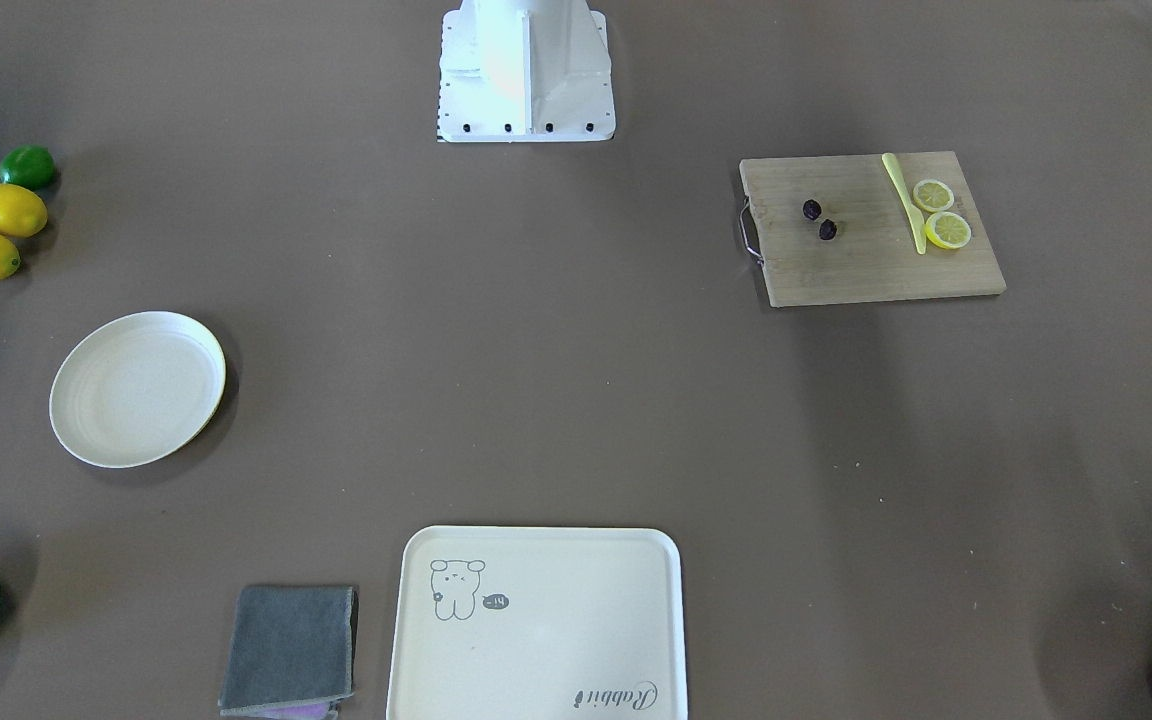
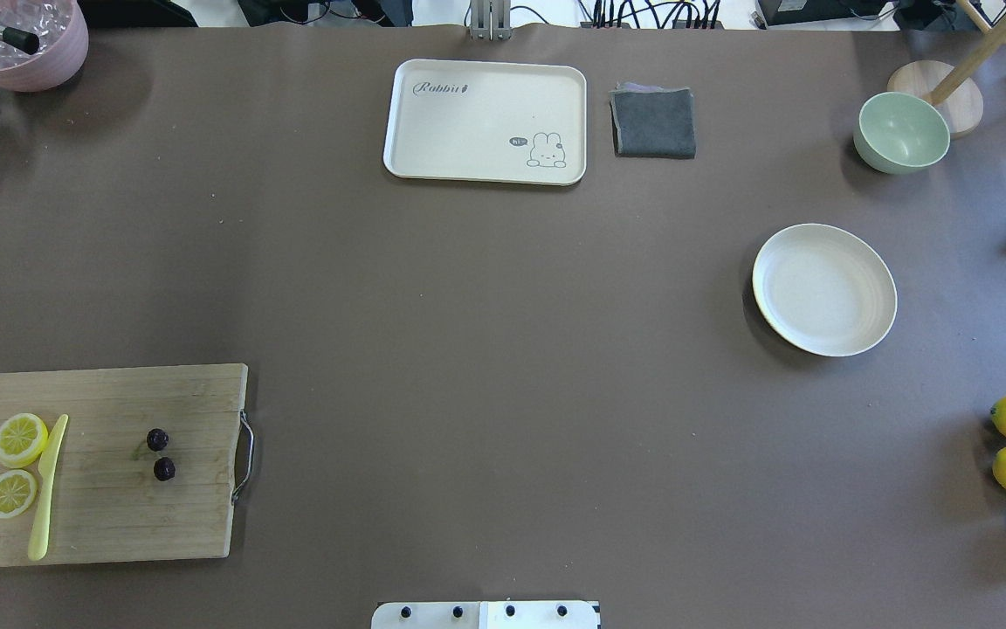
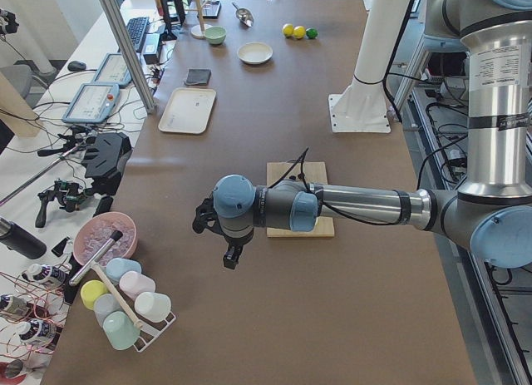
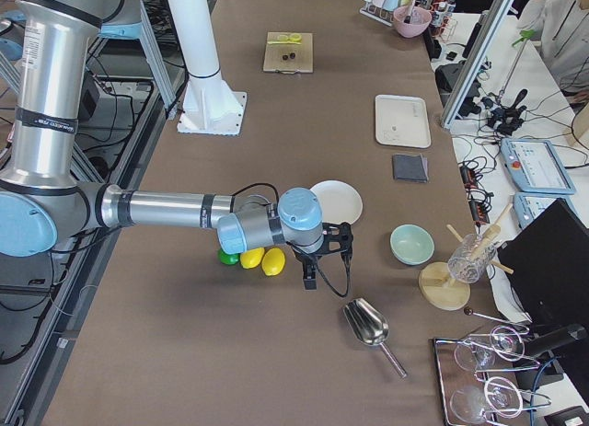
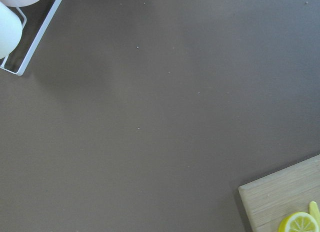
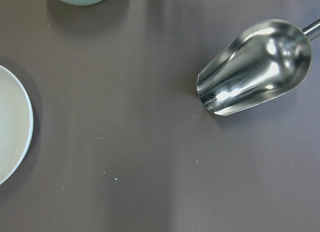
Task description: Place red cherry on plate
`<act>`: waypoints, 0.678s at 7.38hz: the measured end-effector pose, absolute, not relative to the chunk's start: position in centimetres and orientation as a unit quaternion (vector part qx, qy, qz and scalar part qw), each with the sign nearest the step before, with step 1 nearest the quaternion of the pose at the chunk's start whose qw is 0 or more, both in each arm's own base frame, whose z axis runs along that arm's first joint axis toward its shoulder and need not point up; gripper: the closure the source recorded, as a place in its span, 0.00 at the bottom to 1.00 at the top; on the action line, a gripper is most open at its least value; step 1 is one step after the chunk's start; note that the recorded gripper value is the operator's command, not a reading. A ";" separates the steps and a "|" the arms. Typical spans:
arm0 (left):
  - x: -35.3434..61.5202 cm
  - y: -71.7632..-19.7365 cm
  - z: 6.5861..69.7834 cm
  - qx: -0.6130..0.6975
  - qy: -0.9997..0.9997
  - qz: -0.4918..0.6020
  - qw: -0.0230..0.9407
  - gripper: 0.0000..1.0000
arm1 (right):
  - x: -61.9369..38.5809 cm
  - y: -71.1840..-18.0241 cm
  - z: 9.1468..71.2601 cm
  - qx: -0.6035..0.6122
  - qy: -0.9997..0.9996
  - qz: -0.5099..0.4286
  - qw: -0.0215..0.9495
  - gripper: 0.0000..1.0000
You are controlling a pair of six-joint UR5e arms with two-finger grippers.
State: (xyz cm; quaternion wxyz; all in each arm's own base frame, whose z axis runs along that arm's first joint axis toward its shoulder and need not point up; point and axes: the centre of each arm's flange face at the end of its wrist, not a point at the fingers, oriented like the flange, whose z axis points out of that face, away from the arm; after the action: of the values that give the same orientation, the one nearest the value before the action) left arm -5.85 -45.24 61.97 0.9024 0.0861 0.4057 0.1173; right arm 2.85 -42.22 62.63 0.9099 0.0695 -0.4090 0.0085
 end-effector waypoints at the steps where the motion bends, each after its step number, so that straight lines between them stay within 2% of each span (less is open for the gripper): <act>1: -5.9 -45.0 62.0 0.085 0.402 0.116 0.904 0.02 | 2.8 -42.3 62.5 0.071 -0.409 0.008 0.910 0.00; 5: -6.0 -44.7 61.5 0.074 0.409 0.094 0.905 0.02 | 2.7 -42.3 62.5 0.070 -0.412 0.007 0.908 0.00</act>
State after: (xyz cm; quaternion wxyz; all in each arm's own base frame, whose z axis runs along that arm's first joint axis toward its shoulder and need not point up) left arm -5.96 -44.73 61.54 0.9048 0.0736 0.4088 0.0936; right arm 2.74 -42.30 62.46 0.9084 0.0699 -0.4122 0.0067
